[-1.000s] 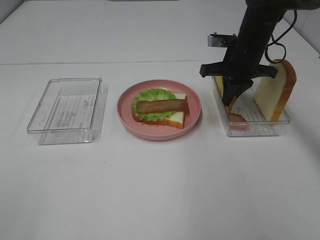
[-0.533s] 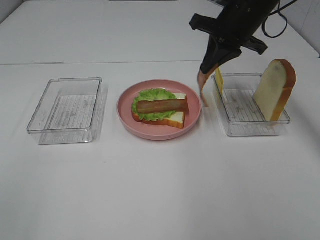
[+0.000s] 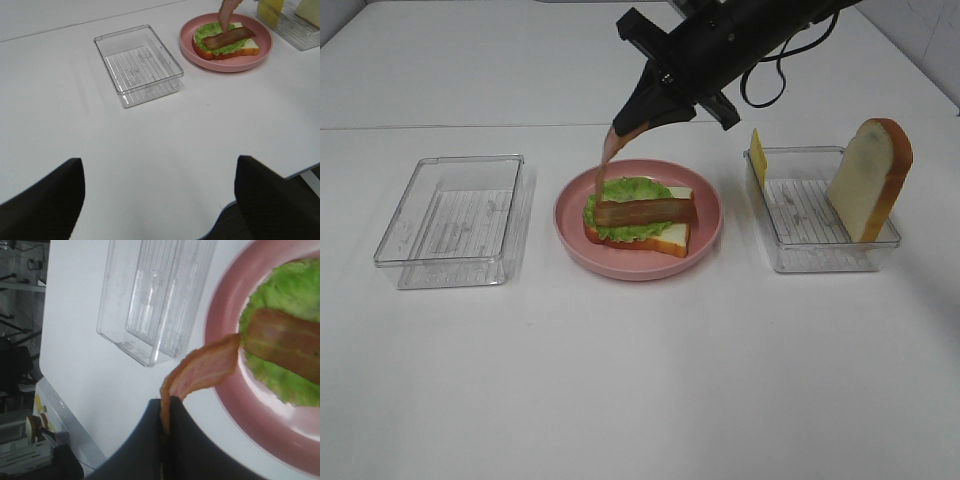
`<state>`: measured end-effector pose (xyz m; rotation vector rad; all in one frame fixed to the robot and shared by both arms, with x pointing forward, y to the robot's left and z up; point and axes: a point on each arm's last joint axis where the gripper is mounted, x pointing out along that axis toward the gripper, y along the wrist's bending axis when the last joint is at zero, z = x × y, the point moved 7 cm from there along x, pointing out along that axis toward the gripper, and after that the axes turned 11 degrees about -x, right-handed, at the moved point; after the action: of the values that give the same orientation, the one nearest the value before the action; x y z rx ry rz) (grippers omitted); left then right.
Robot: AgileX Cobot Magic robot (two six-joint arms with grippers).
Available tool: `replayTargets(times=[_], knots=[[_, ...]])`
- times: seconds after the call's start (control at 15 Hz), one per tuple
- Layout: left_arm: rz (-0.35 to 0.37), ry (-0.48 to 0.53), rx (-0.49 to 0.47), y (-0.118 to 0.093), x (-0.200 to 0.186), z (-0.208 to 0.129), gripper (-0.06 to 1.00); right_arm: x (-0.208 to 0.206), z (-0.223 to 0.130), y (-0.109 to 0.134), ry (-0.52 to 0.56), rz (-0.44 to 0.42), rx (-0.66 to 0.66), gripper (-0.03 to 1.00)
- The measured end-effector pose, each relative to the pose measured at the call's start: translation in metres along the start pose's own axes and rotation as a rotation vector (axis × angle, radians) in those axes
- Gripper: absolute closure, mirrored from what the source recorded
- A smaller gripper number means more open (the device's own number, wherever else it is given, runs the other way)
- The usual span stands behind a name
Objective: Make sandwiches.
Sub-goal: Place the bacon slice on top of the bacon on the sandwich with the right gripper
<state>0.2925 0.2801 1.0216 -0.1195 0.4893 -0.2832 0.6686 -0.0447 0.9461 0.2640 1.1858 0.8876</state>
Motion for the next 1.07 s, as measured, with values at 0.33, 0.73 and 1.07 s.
replayTargets(times=[0.33,0.73,1.07], knots=[[0.000,0.000,0.000,0.000,0.000,0.000,0.17,0.031,0.013,0.001,-0.100,0.145,0.076,0.97],[0.000,0.000,0.000,0.000,0.000,0.000,0.17,0.057,-0.005,-0.061,-0.037,-0.104,0.125,0.97],[0.000,0.000,0.000,0.000,0.000,0.000,0.17,0.044,-0.010,-0.079,0.003,-0.267,0.095,0.97]])
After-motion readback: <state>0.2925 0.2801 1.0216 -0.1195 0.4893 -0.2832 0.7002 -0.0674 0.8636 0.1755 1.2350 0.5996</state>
